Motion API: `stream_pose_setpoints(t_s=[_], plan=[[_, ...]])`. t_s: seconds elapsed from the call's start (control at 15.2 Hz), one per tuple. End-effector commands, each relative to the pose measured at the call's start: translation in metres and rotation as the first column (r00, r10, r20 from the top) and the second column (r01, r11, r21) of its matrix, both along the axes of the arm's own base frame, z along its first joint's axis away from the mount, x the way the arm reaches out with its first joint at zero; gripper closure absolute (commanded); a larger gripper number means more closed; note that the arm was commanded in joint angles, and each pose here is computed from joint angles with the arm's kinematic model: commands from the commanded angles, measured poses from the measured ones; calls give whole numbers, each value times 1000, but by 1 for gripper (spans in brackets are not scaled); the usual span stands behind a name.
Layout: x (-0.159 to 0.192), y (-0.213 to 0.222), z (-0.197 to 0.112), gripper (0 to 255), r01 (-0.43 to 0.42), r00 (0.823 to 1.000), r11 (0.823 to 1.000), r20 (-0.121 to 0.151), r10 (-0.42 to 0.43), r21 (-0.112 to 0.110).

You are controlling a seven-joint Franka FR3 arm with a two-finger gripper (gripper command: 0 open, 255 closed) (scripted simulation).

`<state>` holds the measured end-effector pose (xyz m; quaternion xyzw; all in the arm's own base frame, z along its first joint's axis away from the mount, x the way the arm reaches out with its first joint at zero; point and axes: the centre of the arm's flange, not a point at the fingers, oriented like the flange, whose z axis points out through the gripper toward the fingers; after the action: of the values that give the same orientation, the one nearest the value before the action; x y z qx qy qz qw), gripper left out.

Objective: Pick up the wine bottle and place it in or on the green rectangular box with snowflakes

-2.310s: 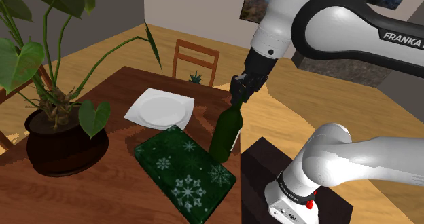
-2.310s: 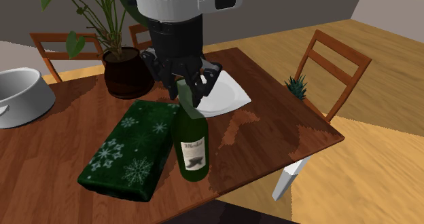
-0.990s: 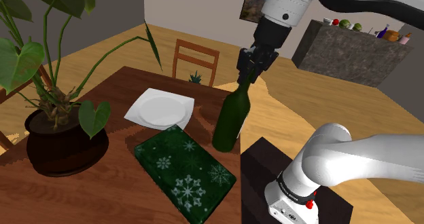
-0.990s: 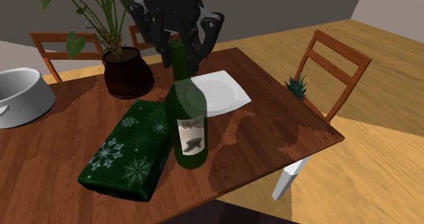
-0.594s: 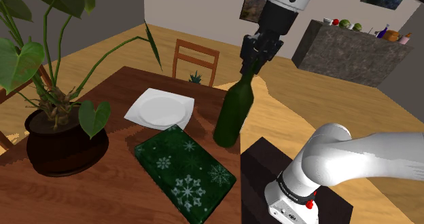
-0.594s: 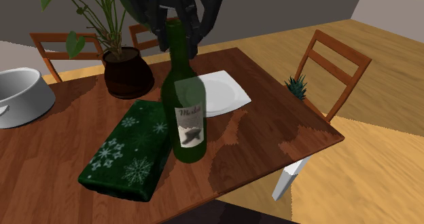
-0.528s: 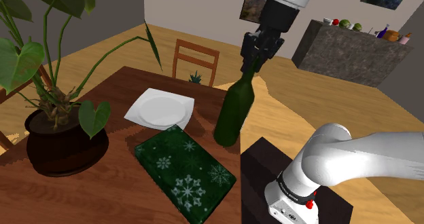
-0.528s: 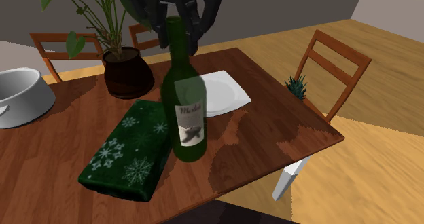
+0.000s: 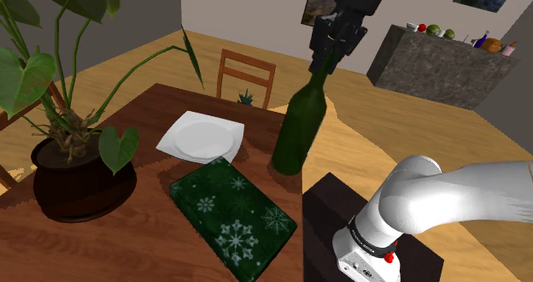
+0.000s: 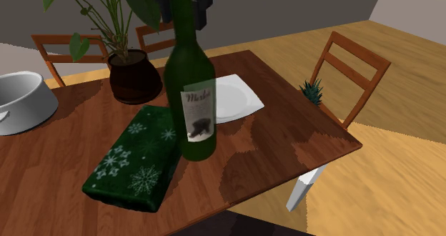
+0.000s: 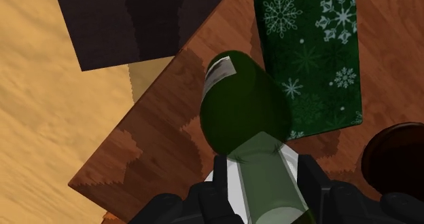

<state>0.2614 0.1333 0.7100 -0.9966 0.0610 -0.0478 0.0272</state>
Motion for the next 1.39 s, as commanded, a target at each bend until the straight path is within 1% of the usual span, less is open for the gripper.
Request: stream_pose_setpoints(t_s=[0.0, 0.13, 1.12, 1.19, 1.32], plan=[[-1, 0, 11, 255, 0, 1000, 1000, 0, 0, 0], [-1, 0, 18, 255, 0, 1000, 1000, 0, 0, 0], [8, 159, 135, 255, 0, 1000, 1000, 0, 0, 0], [9, 177, 148, 255, 0, 1000, 1000, 0, 0, 0], [9, 177, 138, 255, 0, 1000, 1000, 0, 0, 0]])
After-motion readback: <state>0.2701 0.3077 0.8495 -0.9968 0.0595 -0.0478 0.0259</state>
